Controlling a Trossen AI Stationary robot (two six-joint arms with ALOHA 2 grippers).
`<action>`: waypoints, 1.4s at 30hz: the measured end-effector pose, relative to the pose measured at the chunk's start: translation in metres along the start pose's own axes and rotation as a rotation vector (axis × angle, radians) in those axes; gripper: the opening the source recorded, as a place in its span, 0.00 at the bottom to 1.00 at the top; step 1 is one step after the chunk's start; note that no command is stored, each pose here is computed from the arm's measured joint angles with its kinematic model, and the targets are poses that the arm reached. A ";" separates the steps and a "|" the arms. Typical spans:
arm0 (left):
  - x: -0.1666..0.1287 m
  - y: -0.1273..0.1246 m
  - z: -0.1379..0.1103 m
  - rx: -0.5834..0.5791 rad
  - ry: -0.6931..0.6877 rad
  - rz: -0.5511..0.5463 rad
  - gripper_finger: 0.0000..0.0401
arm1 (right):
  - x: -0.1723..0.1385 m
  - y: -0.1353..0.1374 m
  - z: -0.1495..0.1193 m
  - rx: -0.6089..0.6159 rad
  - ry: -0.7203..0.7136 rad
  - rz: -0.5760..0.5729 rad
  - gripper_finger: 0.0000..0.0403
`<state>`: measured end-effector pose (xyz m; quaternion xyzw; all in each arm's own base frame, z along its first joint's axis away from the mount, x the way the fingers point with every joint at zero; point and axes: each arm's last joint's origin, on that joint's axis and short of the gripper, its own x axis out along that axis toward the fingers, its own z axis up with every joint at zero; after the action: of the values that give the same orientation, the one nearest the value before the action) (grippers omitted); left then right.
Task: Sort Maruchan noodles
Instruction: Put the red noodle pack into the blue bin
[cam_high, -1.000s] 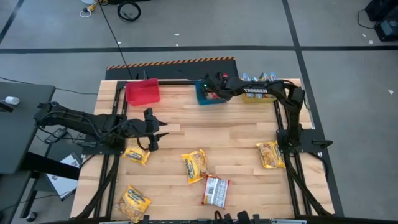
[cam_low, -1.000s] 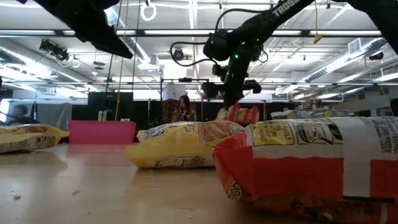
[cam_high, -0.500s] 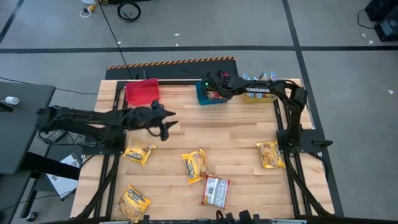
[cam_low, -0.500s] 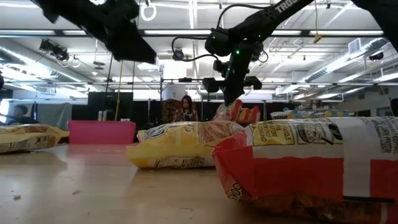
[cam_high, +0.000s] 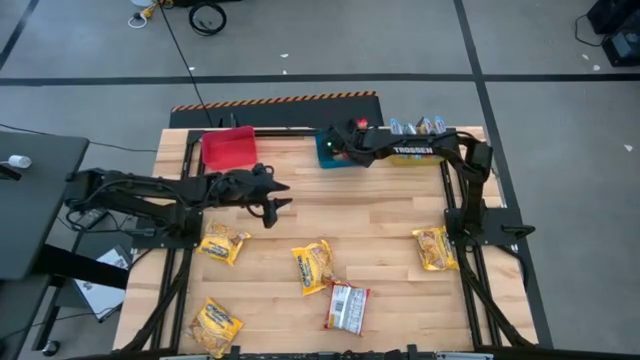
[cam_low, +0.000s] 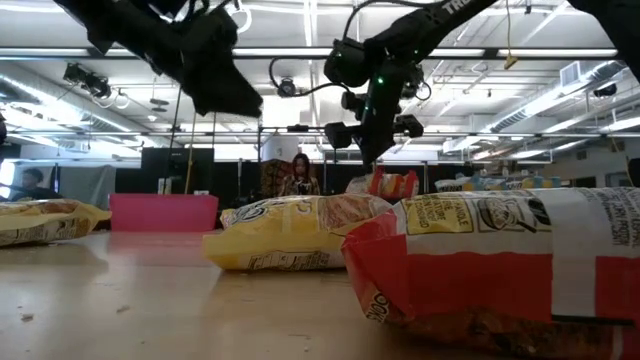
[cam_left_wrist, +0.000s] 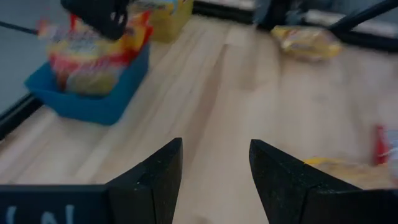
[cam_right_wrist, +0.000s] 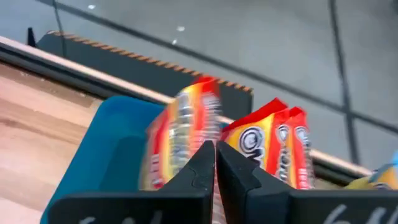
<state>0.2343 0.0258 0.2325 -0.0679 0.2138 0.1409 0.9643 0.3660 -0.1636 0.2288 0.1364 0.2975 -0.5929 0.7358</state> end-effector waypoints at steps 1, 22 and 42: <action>-0.003 -0.001 0.002 -0.011 -0.011 -0.016 0.47 | -0.003 0.002 -0.001 -0.018 -0.018 -0.015 0.06; -0.055 -0.070 -0.065 0.049 -0.234 -0.484 0.47 | -0.251 0.060 -0.206 -1.031 -0.027 1.012 0.21; -0.075 -0.095 -0.070 0.078 -0.238 -0.615 0.47 | -0.288 0.114 -0.242 -1.574 0.314 1.047 0.53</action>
<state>0.1700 -0.0961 0.2087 -0.0754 0.0743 -0.1583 0.9817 0.3729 0.2281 0.1940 -0.2036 0.6072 0.2060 0.7399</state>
